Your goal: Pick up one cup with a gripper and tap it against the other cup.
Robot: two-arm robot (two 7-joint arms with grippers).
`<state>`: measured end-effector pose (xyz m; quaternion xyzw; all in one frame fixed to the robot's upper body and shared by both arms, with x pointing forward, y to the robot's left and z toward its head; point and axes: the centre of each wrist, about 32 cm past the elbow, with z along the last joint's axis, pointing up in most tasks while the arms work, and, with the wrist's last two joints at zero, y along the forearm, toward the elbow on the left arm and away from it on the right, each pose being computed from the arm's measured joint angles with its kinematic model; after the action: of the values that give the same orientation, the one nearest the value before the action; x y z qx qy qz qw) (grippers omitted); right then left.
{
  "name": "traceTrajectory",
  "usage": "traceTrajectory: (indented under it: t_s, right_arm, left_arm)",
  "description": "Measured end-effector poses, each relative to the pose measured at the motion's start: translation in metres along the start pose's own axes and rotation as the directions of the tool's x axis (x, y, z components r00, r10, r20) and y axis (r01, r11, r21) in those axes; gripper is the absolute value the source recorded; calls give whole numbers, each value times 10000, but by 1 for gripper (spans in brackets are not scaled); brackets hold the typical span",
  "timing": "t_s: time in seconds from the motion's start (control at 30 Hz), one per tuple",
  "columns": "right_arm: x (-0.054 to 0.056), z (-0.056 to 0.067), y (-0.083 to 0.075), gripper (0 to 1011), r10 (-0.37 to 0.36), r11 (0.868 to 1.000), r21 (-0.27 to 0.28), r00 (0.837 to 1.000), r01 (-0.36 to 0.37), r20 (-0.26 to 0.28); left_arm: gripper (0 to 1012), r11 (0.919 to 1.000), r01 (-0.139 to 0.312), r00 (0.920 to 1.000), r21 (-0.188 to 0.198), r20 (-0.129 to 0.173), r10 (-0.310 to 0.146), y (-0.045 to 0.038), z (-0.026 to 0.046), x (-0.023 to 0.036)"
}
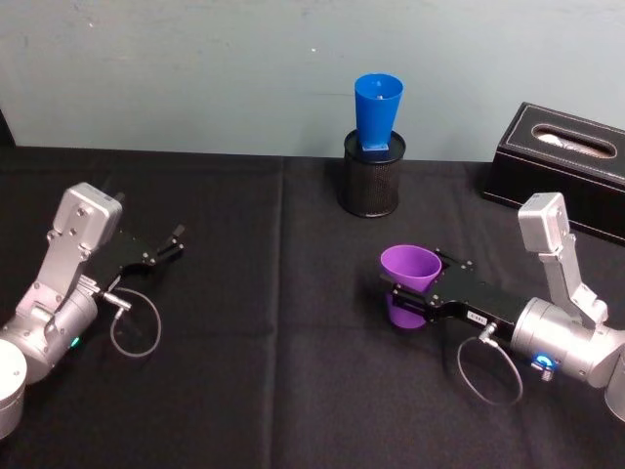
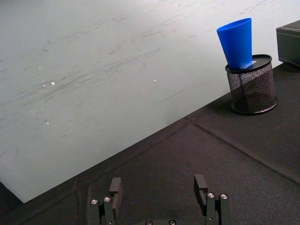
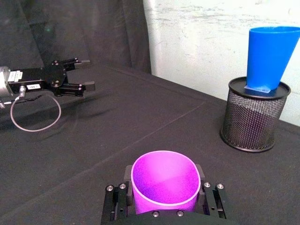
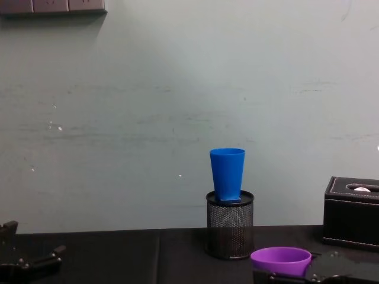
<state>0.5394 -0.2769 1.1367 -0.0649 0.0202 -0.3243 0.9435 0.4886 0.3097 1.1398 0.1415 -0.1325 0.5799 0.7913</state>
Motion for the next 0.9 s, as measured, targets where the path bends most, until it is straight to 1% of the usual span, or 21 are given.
traceTrajectory:
  t_s: [0.13,0.43,0.83,0.87,0.9]
  right_arm:
    - [2,-11,1,732,30,10000,-68,9998,-32,-219]
    - [11,-20,8,732,48,9999,-95,9989,-53,-471]
    - [10,-17,7,732,65,9999,-95,9991,-69,-429]
    - [10,-17,7,735,66,9999,-94,9991,-70,-426]
    - [10,-17,7,765,66,9999,-95,9991,-70,-421]
  left_arm:
    - [1005,10000,0,10000,0,0,0,0,0,0]
    - [1005,10000,0,10000,-1,-1,0,0,0,0]
    - [1005,10000,0,10000,0,0,0,0,0,0]
    - [1005,10000,0,10000,0,-1,0,0,0,0]
    - [1005,10000,0,10000,1,0,0,0,0,0]
